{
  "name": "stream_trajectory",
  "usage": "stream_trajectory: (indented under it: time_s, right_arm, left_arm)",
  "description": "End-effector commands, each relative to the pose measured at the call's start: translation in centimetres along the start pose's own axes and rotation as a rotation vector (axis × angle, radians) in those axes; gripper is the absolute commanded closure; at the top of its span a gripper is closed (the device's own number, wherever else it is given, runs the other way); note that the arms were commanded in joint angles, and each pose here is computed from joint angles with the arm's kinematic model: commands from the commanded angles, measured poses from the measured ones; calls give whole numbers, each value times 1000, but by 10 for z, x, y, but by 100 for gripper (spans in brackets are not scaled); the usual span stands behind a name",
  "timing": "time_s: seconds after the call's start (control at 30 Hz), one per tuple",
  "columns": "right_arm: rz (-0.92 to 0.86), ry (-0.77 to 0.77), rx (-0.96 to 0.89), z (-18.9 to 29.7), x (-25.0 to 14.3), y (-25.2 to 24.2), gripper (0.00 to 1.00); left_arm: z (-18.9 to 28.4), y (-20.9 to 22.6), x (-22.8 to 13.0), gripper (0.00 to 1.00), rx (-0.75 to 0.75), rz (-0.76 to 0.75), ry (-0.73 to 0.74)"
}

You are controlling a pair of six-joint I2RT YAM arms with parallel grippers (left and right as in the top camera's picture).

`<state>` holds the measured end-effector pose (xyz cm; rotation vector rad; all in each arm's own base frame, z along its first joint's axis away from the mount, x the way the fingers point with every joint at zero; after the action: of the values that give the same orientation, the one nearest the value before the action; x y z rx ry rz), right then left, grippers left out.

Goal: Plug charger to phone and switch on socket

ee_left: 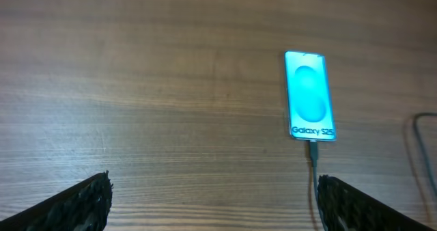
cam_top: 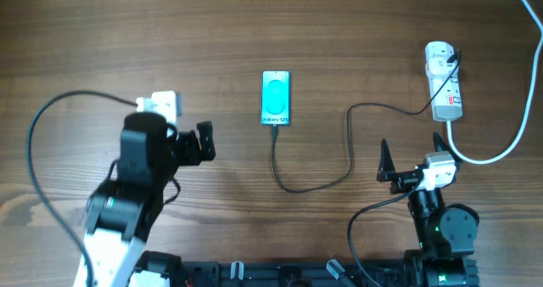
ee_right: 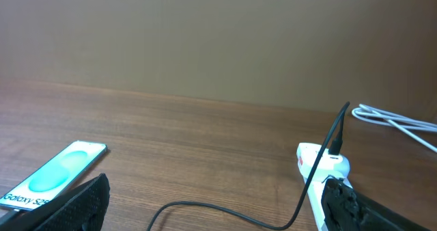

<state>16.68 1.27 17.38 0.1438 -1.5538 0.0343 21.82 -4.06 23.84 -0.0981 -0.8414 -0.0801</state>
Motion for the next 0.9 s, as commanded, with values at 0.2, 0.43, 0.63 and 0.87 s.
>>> stream_trajectory:
  time_s: [0.2,0.43,0.63,0.87]
  right_arm:
    - [9,-13,-20,1,1,-2,0]
    - [9,-13,-20,1,1,-2,0]
    - [9,-13,-20,1,1,-2,0]
    - [10,-13,-20,1,1,-2,0]
  left_arm:
    - [22,0,-16,0,-34,-85,-101]
    - [24,9,-35,0,-8,-58,-127]
    - [29,18,-48,0,16,-23,-190]
    - [31,21,-57,0,28,-18,-295]
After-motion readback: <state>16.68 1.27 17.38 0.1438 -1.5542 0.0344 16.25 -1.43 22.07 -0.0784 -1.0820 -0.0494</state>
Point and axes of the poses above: each gripper's point midway between its finger pads, its own z axis back along the fingers, its own y axis along the line the jaws close on, x = y × z, the point moved 8 cm from there along z, back along the fingers, and after that the axes turned 8 degrees about -z, right-handed, at the moved point
